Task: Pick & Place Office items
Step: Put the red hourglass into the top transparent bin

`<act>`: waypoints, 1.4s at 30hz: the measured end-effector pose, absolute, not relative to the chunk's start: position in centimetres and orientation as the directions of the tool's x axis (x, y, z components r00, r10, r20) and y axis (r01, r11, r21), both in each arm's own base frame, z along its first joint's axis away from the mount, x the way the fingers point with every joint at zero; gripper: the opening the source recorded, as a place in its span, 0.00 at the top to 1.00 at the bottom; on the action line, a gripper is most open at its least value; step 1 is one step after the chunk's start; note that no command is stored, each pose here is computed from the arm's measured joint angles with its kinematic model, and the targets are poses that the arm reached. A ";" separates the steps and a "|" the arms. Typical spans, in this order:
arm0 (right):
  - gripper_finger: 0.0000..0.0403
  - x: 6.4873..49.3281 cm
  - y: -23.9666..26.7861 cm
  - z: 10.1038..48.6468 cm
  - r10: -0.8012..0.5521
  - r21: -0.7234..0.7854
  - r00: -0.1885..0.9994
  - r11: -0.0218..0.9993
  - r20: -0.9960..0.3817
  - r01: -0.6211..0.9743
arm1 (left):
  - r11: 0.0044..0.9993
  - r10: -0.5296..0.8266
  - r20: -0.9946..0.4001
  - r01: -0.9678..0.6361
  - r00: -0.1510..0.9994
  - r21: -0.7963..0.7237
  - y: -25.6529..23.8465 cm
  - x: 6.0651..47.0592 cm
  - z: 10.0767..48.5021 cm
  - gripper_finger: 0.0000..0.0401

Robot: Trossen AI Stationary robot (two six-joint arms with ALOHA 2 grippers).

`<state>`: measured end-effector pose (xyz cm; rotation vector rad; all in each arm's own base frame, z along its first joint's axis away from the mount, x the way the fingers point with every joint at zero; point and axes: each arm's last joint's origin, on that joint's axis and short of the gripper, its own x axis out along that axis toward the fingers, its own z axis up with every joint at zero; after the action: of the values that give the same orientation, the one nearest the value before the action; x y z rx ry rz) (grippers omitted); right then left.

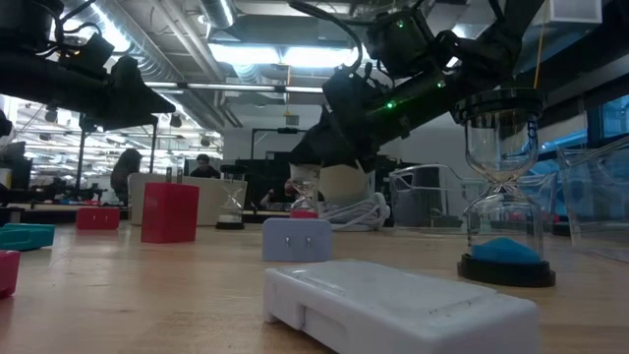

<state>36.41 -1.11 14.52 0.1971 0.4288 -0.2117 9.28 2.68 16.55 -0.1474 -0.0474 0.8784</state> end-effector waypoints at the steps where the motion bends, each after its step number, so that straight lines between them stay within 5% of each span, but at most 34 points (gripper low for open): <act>1: 0.47 36.4 -1.1 14.5 -0.161 0.149 0.888 0.958 -0.430 0.246 | 0.629 0.770 -0.019 -0.763 0.638 -0.148 2.7 9.3 16.5 0.23; 8: 0.47 36.2 -1.1 15.8 -0.158 0.199 0.903 0.946 -0.401 0.254 | 0.629 0.770 -0.019 -0.763 0.638 -0.148 2.7 9.3 16.5 0.23; 16: 0.46 33.7 -1.1 21.7 -0.172 0.206 0.920 0.945 -0.351 0.255 | 0.629 0.769 -0.020 -0.763 0.638 -0.148 2.7 9.3 16.5 0.23; 28: 0.46 24.6 -1.9 28.5 -0.511 0.047 0.743 0.810 -0.433 0.585 | 0.629 0.770 -0.020 -0.763 0.638 -0.148 2.7 9.3 16.5 0.23; 36: 0.46 20.7 -2.5 28.5 -0.699 -0.056 0.534 0.630 -0.475 0.775 | 0.629 0.770 -0.020 -0.763 0.638 -0.148 2.7 9.3 16.5 0.23; 42: 0.46 19.9 -4.2 25.1 -0.750 -0.066 0.424 0.524 -0.508 0.849 | 0.629 0.770 -0.020 -0.763 0.638 -0.149 2.7 9.3 16.5 0.23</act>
<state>19.89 -4.19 25.05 0.2133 0.5199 -1.0094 9.28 2.68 16.54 -0.1486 -0.0474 0.8781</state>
